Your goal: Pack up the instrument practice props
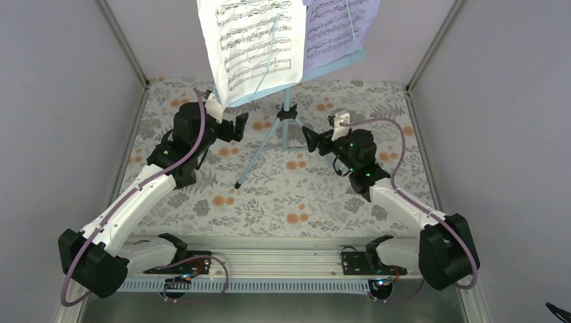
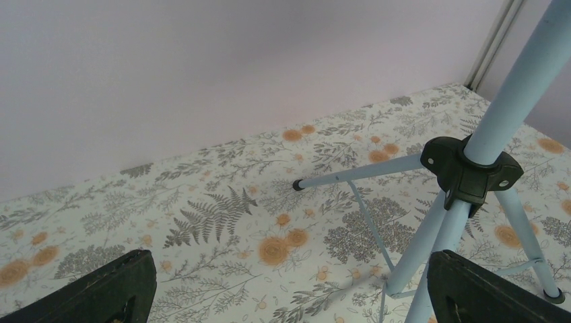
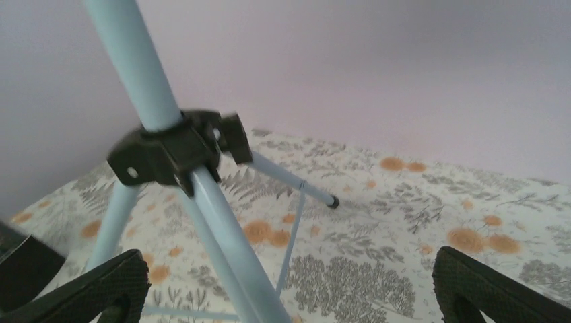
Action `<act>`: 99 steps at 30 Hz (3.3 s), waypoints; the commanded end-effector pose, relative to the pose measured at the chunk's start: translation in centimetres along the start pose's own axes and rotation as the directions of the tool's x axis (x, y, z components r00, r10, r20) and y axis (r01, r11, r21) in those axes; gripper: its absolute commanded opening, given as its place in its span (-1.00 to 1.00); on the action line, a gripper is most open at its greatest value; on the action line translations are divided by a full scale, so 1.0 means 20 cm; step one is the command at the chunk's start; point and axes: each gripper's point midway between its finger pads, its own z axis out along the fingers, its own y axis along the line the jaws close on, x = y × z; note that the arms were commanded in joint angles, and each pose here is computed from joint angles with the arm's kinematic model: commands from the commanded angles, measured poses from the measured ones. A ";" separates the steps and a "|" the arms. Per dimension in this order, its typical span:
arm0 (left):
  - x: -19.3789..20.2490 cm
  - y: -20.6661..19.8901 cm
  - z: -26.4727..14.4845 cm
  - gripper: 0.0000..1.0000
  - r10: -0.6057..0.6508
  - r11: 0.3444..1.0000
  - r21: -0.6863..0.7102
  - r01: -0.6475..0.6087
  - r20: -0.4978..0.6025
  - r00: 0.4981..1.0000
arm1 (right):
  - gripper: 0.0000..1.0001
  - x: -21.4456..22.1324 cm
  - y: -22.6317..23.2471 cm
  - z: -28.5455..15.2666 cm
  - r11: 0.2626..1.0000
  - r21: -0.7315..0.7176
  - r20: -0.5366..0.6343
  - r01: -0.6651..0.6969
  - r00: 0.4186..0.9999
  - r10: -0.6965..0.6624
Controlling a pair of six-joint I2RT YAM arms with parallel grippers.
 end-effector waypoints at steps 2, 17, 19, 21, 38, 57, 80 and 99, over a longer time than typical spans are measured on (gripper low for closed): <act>-0.03 0.01 -0.02 1.00 0.002 1.000 -0.008 -0.002 0.023 1.000 | 1.00 0.10 0.12 0.00 0.925 -0.380 -0.102 -0.004 0.994 -0.038; -0.02 0.01 -0.01 1.00 0.006 1.000 -0.009 -0.006 0.016 1.000 | -0.18 0.16 0.18 0.23 0.813 -0.579 -0.229 -0.065 0.970 -0.086; -0.02 0.01 -0.01 1.00 0.006 1.000 -0.011 -0.006 0.016 1.000 | -0.62 0.15 0.17 0.21 0.825 -0.562 -0.216 -0.056 0.973 -0.081; -0.02 0.01 -0.01 1.00 0.005 1.000 -0.012 -0.005 0.018 1.000 | -0.91 0.14 0.15 0.17 0.854 -0.518 -0.191 -0.037 0.979 -0.073; -0.05 0.04 -0.06 1.00 -0.018 0.999 -0.038 0.021 0.061 0.998 | -0.92 0.14 -0.12 -0.02 0.996 -0.045 -0.119 -0.077 0.990 0.071; -0.22 0.08 -0.42 1.00 -0.081 0.994 -0.044 0.098 0.288 0.954 | 0.32 0.15 0.02 0.06 0.994 -0.105 -0.148 -0.019 0.989 0.004; -0.65 -0.18 -0.63 0.85 -0.392 0.818 0.504 0.276 0.139 0.909 | 0.71 -0.26 0.77 -0.56 0.720 -0.688 -0.134 -0.090 0.991 -0.003; -0.72 -0.01 -0.45 0.07 -0.488 0.710 0.583 0.394 0.004 0.873 | 0.68 -0.39 0.82 -0.71 0.678 -0.734 -0.030 -0.035 0.999 0.020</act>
